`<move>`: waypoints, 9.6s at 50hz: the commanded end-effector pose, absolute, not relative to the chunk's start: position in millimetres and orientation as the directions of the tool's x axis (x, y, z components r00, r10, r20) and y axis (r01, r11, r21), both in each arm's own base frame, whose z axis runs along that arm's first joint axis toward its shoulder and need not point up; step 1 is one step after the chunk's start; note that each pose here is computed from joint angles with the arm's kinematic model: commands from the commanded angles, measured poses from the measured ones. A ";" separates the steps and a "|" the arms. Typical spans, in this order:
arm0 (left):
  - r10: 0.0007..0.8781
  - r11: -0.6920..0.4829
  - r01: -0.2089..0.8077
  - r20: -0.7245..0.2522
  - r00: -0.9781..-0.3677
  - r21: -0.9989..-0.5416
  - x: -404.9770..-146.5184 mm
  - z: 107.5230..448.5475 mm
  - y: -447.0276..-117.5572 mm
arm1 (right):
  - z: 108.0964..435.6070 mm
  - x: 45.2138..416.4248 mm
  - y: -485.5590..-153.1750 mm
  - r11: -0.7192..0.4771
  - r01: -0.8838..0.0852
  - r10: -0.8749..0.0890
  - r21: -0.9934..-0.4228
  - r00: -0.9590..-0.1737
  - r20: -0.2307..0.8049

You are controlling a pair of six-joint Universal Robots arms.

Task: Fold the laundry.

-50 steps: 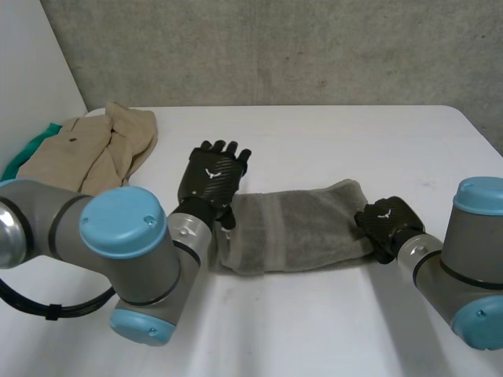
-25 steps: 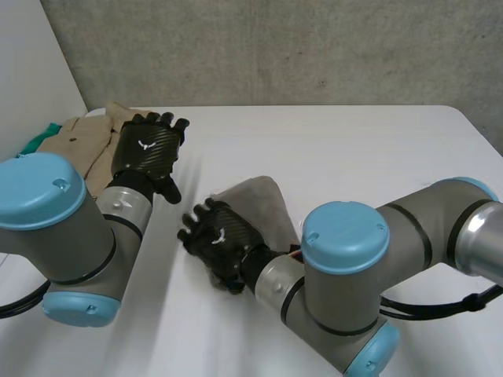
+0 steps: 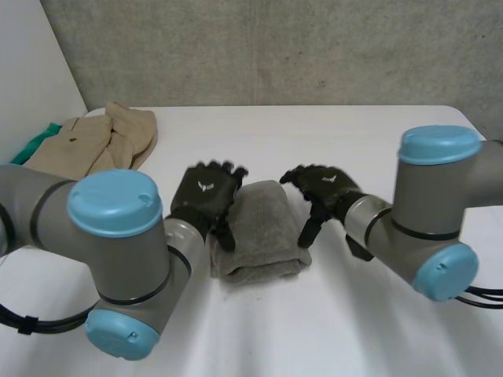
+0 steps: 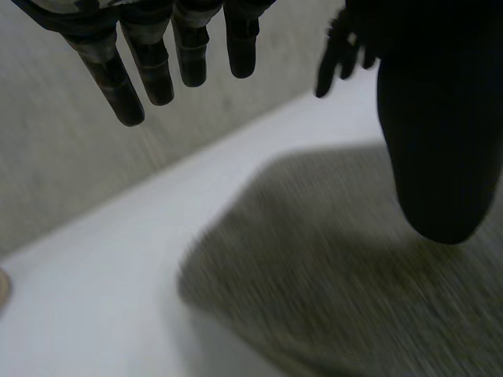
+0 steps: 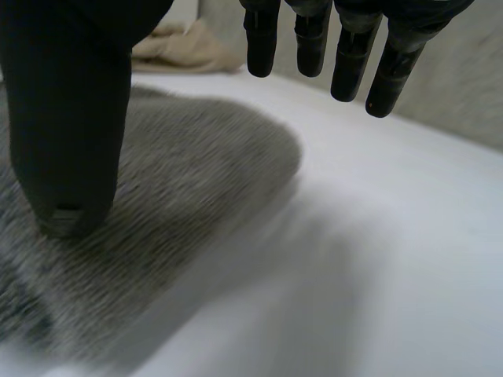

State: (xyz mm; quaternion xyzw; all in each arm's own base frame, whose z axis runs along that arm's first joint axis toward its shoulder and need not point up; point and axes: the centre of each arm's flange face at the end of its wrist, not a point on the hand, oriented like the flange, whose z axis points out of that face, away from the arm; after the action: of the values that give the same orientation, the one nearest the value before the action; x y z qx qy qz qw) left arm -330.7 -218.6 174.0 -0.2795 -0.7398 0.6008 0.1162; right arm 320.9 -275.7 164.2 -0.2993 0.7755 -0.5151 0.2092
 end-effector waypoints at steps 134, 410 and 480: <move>0.811 -0.032 0.237 -0.164 -0.562 -0.971 -333.4 275.4 -219.2 | 172.1 28.0 -514.6 0.324 -0.682 -0.024 -0.656 -0.699 0.715; 0.642 0.152 0.417 -0.231 -0.731 -0.896 -333.7 126.0 -186.1 | 162.1 210.0 -298.4 0.085 -0.596 -0.746 -0.799 -0.569 0.345; 0.300 -0.433 0.150 -0.299 -0.906 -0.889 -313.0 363.2 -288.6 | 383.8 267.7 -346.1 -0.343 -0.430 -0.362 -0.835 -0.760 0.540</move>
State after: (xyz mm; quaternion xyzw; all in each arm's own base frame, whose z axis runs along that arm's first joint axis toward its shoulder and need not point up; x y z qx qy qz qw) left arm -300.8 -238.3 420.5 -0.1923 -0.4786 0.8541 0.0672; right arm 243.6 -318.0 431.8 -0.3355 0.5355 -0.7745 -0.0287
